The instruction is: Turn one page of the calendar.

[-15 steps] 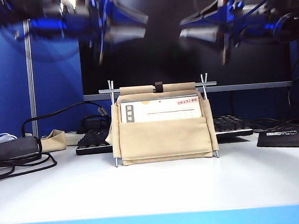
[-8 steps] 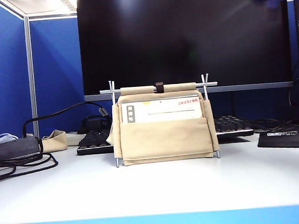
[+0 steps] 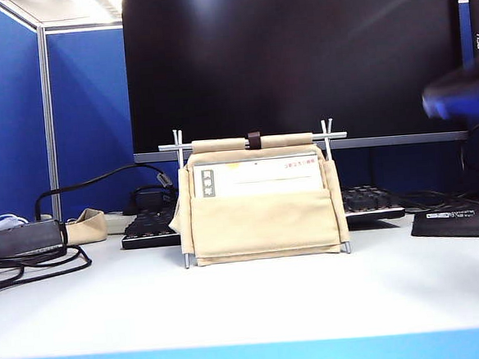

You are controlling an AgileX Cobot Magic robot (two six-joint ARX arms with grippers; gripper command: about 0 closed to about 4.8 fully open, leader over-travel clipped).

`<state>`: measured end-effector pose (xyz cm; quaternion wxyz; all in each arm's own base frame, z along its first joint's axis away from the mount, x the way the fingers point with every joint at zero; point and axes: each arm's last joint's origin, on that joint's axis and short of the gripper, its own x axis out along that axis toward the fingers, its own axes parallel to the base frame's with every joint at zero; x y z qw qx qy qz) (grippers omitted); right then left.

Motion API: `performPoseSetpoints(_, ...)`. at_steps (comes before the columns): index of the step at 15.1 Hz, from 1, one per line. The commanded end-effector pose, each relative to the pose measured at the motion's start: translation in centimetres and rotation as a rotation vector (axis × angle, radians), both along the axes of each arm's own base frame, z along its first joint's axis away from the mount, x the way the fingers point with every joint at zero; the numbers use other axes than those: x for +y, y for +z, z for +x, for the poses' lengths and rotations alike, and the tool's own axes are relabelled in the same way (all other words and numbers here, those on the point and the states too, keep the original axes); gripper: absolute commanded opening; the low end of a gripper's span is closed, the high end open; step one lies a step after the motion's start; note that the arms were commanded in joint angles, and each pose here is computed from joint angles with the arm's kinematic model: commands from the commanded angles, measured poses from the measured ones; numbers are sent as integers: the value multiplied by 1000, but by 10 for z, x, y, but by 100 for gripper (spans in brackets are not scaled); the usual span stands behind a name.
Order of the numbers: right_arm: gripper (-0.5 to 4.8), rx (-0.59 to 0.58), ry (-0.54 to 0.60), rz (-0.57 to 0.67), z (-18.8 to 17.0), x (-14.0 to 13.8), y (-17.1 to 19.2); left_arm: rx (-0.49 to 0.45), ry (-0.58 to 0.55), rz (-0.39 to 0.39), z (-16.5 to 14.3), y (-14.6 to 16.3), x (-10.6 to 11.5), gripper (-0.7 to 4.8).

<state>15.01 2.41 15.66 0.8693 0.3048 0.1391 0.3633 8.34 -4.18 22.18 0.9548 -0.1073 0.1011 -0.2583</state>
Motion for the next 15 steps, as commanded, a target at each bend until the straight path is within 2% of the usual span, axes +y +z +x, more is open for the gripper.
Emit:
performPoseSetpoints(1,-6,27,-111,-157,-2,0,-12,12,18,-88,0,-29,0,52)
performPoseSetpoints(2,-6,61,-235,-298,-4,-1,-20,31,38,-69,2,-47,0,52)
performPoseSetpoints(3,-6,66,-302,-422,-7,0,-25,48,79,-30,4,-58,1,53)
performPoseSetpoints(5,-6,57,-307,-542,-11,2,-28,73,44,-18,5,-69,-1,53)
performPoseSetpoints(7,-6,57,-270,-548,-15,5,-27,91,-31,10,4,-76,-3,53)
performPoseSetpoints(8,-6,50,-258,-549,-16,7,-27,71,-45,32,4,-76,-3,53)
performPoseSetpoints(10,-6,55,-250,-550,-17,7,-27,67,-16,45,5,-76,-2,52)
performPoseSetpoints(11,-6,84,-242,-559,-18,7,-30,37,16,110,5,-76,-1,52)
performPoseSetpoints(13,-6,133,-234,-565,-20,7,-34,14,37,164,5,-77,0,41)
performPoseSetpoints(14,-5,163,-236,-549,-21,7,-35,13,48,171,6,-77,0,14)
performPoseSetpoints(15,-6,184,-233,-538,-22,7,-37,14,52,172,6,-77,0,13)
